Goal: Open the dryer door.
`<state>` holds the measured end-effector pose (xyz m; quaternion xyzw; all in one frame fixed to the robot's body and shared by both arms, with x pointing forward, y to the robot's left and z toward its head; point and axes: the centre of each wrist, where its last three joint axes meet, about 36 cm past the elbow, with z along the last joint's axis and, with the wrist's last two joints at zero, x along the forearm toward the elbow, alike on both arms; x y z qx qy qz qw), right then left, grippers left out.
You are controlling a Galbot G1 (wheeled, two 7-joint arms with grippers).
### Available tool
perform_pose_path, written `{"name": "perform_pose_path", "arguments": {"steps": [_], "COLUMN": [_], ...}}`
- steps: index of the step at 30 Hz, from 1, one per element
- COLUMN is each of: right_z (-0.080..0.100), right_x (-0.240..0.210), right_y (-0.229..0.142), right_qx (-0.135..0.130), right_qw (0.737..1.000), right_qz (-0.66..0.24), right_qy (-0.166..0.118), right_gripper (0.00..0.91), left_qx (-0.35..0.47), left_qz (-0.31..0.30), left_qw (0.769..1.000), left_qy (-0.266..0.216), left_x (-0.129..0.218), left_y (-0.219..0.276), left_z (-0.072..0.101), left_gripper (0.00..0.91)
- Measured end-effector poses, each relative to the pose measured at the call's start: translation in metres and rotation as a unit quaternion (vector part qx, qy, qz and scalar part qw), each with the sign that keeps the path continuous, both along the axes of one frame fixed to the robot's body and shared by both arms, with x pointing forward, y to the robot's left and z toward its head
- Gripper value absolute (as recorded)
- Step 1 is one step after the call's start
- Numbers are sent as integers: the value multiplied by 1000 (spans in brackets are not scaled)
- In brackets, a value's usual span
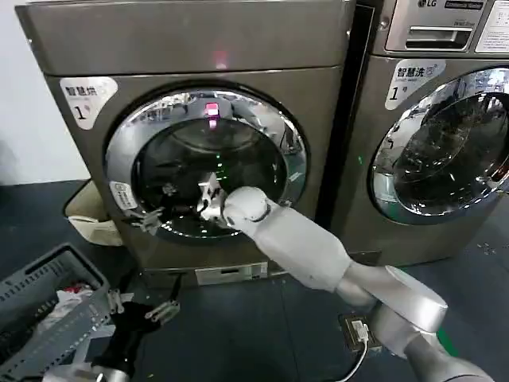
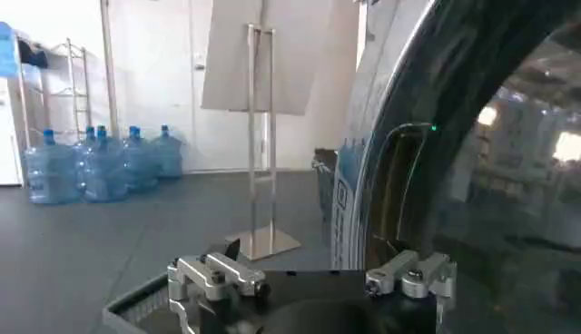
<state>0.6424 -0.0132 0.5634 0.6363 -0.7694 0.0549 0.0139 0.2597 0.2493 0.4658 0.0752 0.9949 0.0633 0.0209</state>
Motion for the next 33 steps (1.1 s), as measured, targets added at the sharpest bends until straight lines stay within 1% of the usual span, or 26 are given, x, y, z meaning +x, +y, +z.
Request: {"name": "perform_pose_path", "arguments": {"steps": [7, 17, 24, 33], "right_z": [-1, 0, -6, -15], "right_x": [3, 9, 17, 26], "right_y": [22, 44, 51, 55], "right_qx": [2, 1, -1, -5], "right_qw": [1000, 1000, 1000, 1000], "right_qz": [5, 5, -2, -5], "right_qy": [6, 0, 0, 12], "right_gripper": [907, 907, 907, 907], "left_qx": [0, 17, 27, 39], "left_qz": [0, -2, -2, 2], "left_qw": [1000, 1000, 1000, 999], "left_qy": [-2, 3, 4, 17], "left_x": [-1, -8, -17, -36], "left_y": [0, 4, 10, 15], "left_z": [2, 4, 9, 17], "left_gripper": [907, 907, 907, 907]}}
